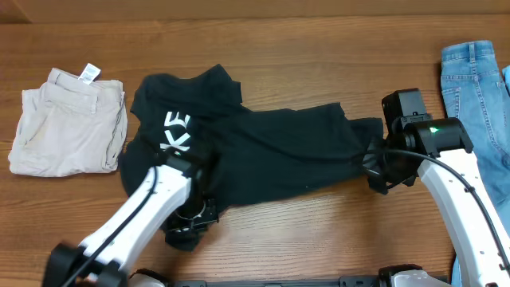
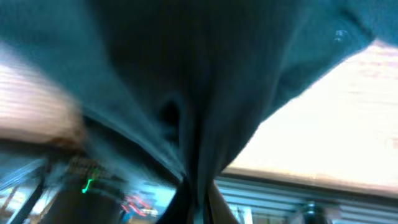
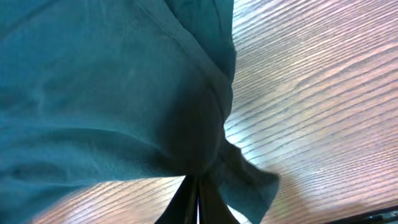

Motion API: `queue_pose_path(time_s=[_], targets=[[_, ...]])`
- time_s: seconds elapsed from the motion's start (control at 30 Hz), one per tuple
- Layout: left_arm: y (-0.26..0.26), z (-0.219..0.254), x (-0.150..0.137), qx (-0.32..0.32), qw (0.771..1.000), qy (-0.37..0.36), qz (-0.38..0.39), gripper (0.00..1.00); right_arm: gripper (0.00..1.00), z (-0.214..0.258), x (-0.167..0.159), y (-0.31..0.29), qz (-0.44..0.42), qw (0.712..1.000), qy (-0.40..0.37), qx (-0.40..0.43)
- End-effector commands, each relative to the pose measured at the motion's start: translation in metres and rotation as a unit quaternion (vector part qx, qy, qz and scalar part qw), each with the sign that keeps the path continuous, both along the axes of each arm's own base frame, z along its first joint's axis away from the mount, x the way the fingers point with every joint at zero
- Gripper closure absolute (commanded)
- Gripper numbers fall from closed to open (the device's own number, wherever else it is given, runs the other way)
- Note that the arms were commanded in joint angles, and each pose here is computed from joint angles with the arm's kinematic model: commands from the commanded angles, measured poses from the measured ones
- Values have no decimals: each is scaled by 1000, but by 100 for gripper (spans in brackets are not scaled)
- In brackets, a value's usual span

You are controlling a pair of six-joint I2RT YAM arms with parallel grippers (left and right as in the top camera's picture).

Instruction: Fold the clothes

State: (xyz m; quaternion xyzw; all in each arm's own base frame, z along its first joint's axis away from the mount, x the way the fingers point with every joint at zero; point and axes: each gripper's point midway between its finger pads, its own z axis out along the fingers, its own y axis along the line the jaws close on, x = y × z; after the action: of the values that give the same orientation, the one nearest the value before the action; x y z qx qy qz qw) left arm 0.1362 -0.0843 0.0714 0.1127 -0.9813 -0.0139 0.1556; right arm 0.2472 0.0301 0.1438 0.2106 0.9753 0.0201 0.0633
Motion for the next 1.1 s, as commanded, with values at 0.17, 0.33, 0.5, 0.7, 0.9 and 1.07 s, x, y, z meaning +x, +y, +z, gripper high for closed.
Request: queue_pose_path(time_s=[0.17,0.33,0.5,0.7,0.9,1.07], targets=[[45,135,-2,14,978,-196,70,96,96,0,-27,-14,-17,998,54,-32],[44,152,-10,-22,965,-244,92,96,96,1,-52,-7,-16,994,104,-9],[44,151,-10,-23,966,-242,92,96,42,0,-48,-8,-18,995,96,-11],[46,151,-9,-17,965,-244,91,94,63,13,48,15,-16,994,-97,47],[46,151,-9,-18,966,-245,80,84,64,-16,122,31,42,984,-158,65],[48,151,-9,-13,966,-247,78,85,58,-80,170,39,69,982,-160,68]])
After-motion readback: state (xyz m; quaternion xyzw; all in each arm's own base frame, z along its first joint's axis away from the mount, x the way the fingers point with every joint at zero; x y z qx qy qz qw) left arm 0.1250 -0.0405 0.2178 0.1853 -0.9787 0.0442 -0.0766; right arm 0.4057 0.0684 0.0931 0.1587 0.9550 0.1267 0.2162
